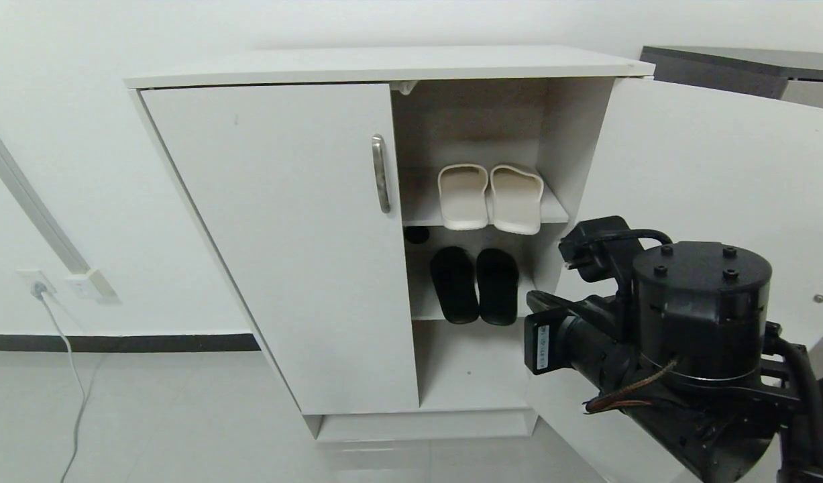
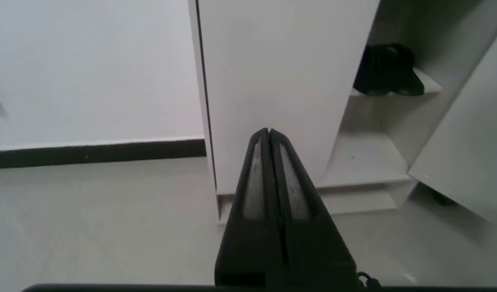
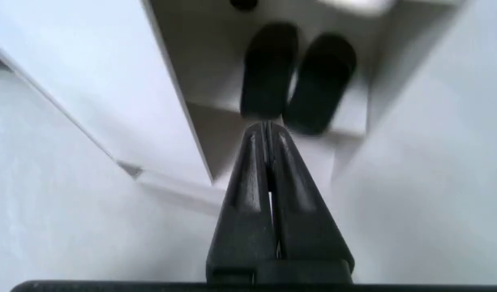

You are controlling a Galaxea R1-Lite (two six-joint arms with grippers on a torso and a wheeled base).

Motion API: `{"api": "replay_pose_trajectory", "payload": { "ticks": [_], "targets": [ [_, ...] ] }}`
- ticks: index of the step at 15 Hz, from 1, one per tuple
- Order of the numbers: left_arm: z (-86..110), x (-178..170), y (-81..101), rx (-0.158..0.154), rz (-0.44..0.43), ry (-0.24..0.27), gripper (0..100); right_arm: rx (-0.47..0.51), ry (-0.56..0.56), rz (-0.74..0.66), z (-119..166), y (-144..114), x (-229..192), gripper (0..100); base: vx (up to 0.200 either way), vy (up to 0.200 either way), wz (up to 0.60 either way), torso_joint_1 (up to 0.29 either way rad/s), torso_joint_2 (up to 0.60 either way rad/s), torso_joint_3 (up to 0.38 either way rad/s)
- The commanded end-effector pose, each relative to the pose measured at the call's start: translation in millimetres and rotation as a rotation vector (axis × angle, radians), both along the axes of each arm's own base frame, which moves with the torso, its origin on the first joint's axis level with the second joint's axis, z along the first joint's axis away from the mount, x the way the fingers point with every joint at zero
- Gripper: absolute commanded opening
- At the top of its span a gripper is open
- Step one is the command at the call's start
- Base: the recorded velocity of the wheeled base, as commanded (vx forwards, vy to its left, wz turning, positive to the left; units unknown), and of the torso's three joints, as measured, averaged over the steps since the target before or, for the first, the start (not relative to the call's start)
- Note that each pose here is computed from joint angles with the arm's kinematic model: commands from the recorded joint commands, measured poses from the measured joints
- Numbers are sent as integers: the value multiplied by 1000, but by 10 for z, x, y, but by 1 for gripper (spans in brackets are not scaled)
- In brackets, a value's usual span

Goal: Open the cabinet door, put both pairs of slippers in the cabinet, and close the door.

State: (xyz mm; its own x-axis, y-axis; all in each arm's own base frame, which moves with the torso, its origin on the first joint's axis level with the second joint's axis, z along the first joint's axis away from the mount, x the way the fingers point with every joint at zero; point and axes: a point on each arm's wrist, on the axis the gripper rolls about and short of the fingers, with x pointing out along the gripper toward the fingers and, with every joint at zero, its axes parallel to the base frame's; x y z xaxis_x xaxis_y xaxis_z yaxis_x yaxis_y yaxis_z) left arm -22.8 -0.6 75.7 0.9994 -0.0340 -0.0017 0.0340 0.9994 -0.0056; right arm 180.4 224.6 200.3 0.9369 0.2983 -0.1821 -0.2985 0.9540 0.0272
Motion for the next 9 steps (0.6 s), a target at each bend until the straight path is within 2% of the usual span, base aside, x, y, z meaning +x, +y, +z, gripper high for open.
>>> {"api": "replay_pose_trajectory", "payload": {
  "ticks": [1, 5, 9],
  "targets": [
    [-4, 1, 0, -1, 0, 1, 0, -11, 8, -6, -41, -3, 23, 0, -200, 0, 0, 2, -2, -2],
    [-4, 1, 0, -1, 0, 1, 0, -25, 18, -15, -90, 6, 63, 0, -200, 0, 0, 0, 4, 4],
    [-4, 1, 0, -2, 2, 1, 0, -27, 20, -15, -99, 11, 66, 0, 0, 0, 0, 0, 0, 0]
  ]
}}
